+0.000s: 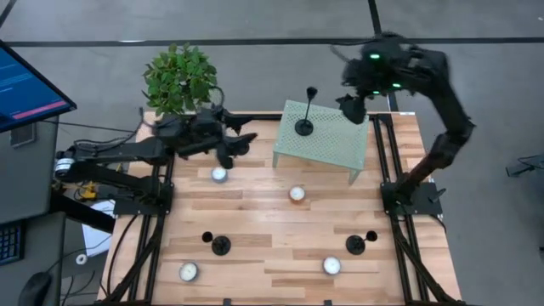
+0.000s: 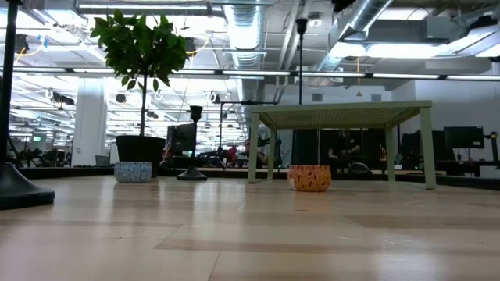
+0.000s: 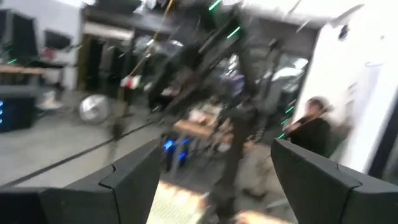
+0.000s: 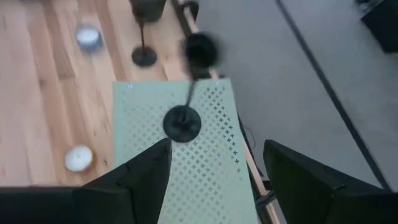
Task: Pick & Place candle stick holders
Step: Put the candle holder on the shelf
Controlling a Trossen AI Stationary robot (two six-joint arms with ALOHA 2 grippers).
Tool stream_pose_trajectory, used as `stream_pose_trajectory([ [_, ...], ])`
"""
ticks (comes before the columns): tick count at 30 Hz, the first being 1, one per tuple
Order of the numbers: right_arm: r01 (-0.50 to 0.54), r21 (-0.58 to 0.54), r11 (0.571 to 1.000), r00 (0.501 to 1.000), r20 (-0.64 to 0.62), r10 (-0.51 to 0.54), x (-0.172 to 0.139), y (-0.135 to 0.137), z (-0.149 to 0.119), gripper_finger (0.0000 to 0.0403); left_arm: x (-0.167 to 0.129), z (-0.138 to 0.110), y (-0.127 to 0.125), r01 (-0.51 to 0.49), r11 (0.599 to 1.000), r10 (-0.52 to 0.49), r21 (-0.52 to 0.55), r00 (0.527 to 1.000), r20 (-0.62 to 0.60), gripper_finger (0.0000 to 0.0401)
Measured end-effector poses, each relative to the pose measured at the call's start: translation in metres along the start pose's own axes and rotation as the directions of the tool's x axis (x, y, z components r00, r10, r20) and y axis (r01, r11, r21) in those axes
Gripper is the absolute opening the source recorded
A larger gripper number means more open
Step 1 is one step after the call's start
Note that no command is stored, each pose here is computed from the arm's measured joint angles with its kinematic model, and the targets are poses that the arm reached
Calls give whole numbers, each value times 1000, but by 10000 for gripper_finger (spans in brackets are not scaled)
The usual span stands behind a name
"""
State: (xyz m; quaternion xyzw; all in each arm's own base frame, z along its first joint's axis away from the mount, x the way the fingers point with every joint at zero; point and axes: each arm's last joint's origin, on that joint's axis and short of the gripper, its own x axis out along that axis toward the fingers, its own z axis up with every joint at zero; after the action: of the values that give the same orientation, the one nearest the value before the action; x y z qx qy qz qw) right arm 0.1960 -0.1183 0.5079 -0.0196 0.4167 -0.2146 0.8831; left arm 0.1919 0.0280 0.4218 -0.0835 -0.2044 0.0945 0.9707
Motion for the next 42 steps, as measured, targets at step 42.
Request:
stream_pose_trajectory([
  [42,-415,-146,898,619,678,397,-150,44,-121,244,150,-114,116,38,978,37,203,935,-353,310],
])
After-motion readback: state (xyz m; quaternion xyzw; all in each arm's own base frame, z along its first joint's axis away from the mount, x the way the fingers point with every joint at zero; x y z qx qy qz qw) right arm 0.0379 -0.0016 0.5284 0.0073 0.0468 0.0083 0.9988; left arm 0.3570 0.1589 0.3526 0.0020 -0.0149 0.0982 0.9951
